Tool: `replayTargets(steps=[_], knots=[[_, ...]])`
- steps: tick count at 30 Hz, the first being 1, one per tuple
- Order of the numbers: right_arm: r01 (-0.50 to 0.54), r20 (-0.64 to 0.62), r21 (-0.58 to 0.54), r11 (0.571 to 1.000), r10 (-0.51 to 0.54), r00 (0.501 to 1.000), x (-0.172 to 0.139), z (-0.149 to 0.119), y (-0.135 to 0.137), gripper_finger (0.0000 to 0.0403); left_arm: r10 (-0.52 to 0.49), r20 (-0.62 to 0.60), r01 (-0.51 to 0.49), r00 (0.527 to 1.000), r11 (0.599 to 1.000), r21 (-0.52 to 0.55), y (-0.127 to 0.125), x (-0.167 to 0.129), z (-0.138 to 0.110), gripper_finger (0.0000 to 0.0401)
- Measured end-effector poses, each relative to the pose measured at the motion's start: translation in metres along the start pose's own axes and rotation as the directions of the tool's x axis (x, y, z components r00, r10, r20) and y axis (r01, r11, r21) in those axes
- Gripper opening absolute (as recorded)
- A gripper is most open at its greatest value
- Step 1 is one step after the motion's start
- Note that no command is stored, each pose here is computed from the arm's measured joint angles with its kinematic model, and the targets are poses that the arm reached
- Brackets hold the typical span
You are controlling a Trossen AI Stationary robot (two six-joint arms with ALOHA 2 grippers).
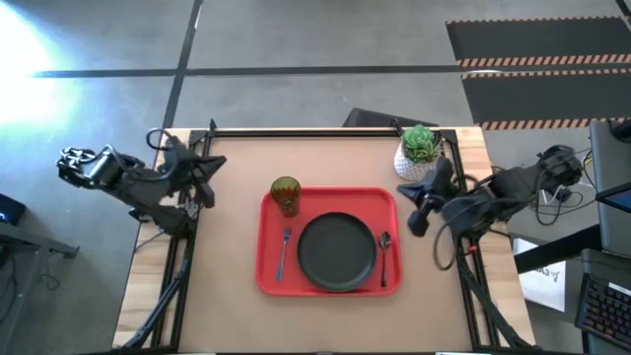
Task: Pick and place plate/cup/fork/spoon on tray
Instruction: Adjust the set up tray
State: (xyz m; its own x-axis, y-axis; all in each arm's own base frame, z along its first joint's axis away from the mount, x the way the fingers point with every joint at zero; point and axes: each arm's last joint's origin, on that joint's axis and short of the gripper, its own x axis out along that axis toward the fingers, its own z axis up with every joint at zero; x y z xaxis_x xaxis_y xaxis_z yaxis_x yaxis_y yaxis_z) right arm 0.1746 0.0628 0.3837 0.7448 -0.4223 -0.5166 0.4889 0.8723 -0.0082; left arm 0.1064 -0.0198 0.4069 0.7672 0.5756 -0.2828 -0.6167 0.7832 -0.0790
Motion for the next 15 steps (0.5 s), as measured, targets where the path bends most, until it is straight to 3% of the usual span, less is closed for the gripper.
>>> replayTargets(steps=[10, 15], knots=[[-0.074, 0.123, 0.133, 0.988, 0.058, 0.991, -0.043, 0.003, -0.051, 0.0009, 0.08, -0.105, -0.082, 0.991, 0.997, -0.015, 0.036, -0.014, -0.018, 0.0], [-0.125, 0.089, 0.248, 0.961, 0.106, 0.99, -0.054, -0.012, -0.075, 0.0009, 0.125, -0.239, -0.138, 0.963, 0.99, -0.037, 0.047, -0.017, -0.034, 0.0]])
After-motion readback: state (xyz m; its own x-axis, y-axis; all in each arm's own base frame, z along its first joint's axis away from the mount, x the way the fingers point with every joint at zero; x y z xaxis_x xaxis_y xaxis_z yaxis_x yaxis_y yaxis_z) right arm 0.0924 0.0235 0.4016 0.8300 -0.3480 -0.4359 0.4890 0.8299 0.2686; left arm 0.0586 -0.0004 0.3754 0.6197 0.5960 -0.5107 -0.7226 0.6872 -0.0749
